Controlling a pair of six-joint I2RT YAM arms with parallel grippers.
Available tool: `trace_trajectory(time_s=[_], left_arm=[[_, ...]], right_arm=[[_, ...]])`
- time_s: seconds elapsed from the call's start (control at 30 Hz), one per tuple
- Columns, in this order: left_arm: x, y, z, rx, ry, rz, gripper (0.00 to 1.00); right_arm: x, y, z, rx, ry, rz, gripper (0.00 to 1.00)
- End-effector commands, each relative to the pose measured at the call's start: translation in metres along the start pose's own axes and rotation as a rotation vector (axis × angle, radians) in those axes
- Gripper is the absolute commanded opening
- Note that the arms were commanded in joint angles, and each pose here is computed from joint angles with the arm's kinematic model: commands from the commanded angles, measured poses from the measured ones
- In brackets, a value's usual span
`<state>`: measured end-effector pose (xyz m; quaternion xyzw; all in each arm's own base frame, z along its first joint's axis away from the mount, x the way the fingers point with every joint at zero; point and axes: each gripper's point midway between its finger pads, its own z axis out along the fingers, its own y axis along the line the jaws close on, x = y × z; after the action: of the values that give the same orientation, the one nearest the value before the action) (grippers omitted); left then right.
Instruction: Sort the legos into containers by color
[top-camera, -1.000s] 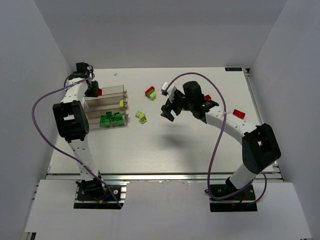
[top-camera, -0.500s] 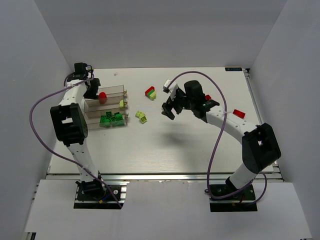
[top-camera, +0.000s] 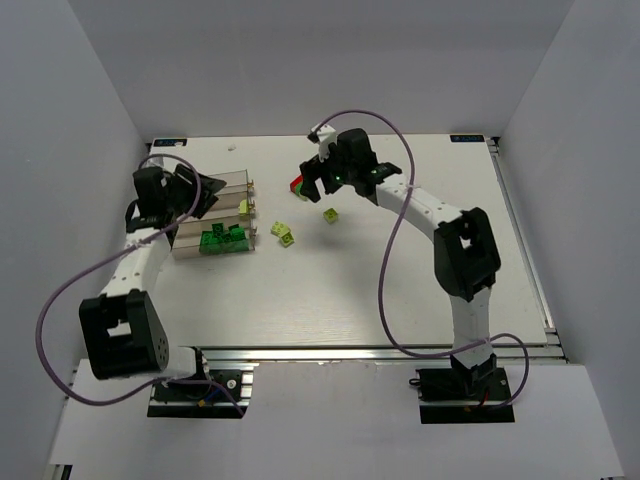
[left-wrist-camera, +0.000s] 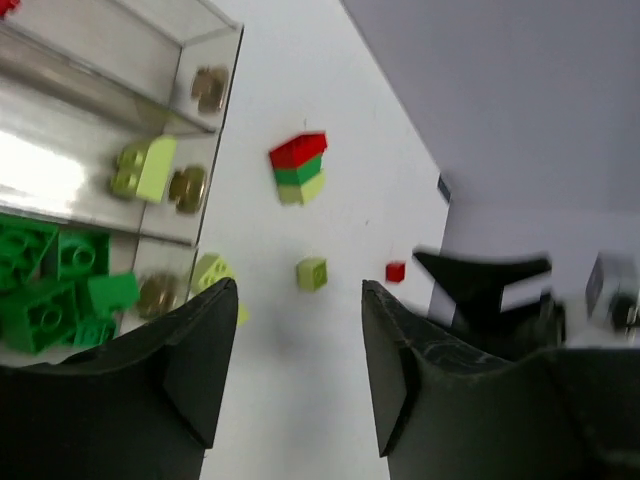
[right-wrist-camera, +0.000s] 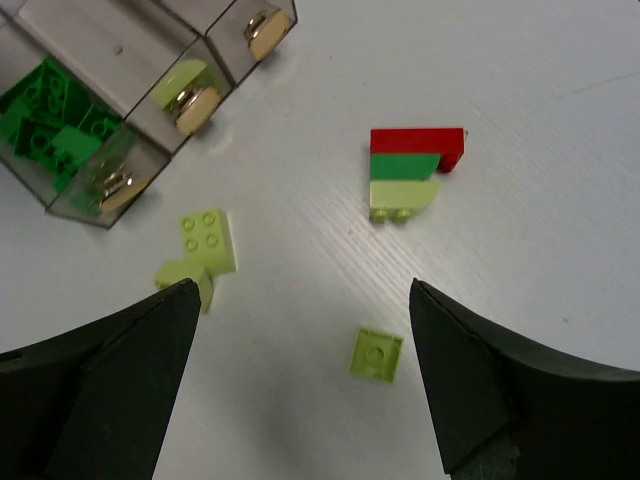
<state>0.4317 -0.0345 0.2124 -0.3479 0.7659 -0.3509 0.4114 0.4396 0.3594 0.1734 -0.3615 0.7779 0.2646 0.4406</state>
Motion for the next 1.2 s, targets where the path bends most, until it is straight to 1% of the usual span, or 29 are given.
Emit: trace_trajectory(time_s=[0.0, 0.03, 0.07, 0.1, 0.13, 0.2, 0.23, 0.27, 0.37, 0.4, 0.47, 0.5, 0.63, 0.77, 1.17], left_arm=[[0.023, -0.014, -0.029, 0.137, 0.043, 0.162, 0.63], [0.027, -0.011, -0.035, 0.127, 0.042, 0.176, 0.63], [0.027, -0.016, -0.047, 0.141, 0.021, 0.211, 0.63], [0.032, -0.012, -0.052, 0.134, 0.027, 0.21, 0.64], [0.037, -0.01, -0.062, 0.137, 0.013, 0.213, 0.64], [0.041, -0.008, -0.072, 0.134, -0.007, 0.213, 0.64], [0.04, -0.007, -0.077, 0.128, -0.022, 0.214, 0.68], [0.04, -0.005, -0.085, 0.112, -0.053, 0.215, 0.7], [0.04, -0.001, -0.095, 0.082, -0.077, 0.227, 0.74], [0.039, -0.003, -0.1, 0.083, -0.086, 0.232, 0.74], [0.04, -0.001, -0.104, 0.062, -0.081, 0.236, 0.74], [0.04, -0.002, -0.106, 0.061, -0.083, 0.24, 0.74], [0.043, 0.0, -0.112, 0.047, -0.084, 0.229, 0.74], [0.045, 0.004, -0.114, 0.034, -0.082, 0.222, 0.74], [0.042, 0.001, -0.116, 0.025, -0.085, 0.22, 0.75]], right_arm=[[-0.01, -0.014, 0.015, 0.046, 0.013, 0.064, 0.89], [0.0, -0.016, 0.027, 0.039, 0.03, 0.062, 0.89], [0.0, -0.018, 0.033, 0.034, 0.027, 0.053, 0.89], [0.002, -0.021, 0.038, 0.035, 0.031, 0.055, 0.89], [0.004, -0.026, 0.052, 0.044, 0.035, 0.059, 0.89], [0.006, -0.034, 0.064, 0.059, 0.047, 0.073, 0.89], [0.007, -0.039, 0.074, 0.066, 0.048, 0.075, 0.89], [0.007, -0.042, 0.078, 0.076, 0.046, 0.074, 0.89], [0.01, -0.049, 0.091, 0.084, 0.025, 0.051, 0.89], [0.018, -0.053, 0.098, 0.096, 0.033, 0.053, 0.89], [0.014, -0.063, 0.103, 0.143, 0.019, 0.054, 0.89], [0.023, -0.067, 0.109, 0.155, 0.033, 0.074, 0.89], [0.032, -0.067, 0.116, 0.152, 0.038, 0.084, 0.89], [0.032, -0.071, 0.125, 0.154, 0.022, 0.075, 0.89], [0.049, -0.071, 0.14, 0.136, 0.041, 0.054, 0.79]])
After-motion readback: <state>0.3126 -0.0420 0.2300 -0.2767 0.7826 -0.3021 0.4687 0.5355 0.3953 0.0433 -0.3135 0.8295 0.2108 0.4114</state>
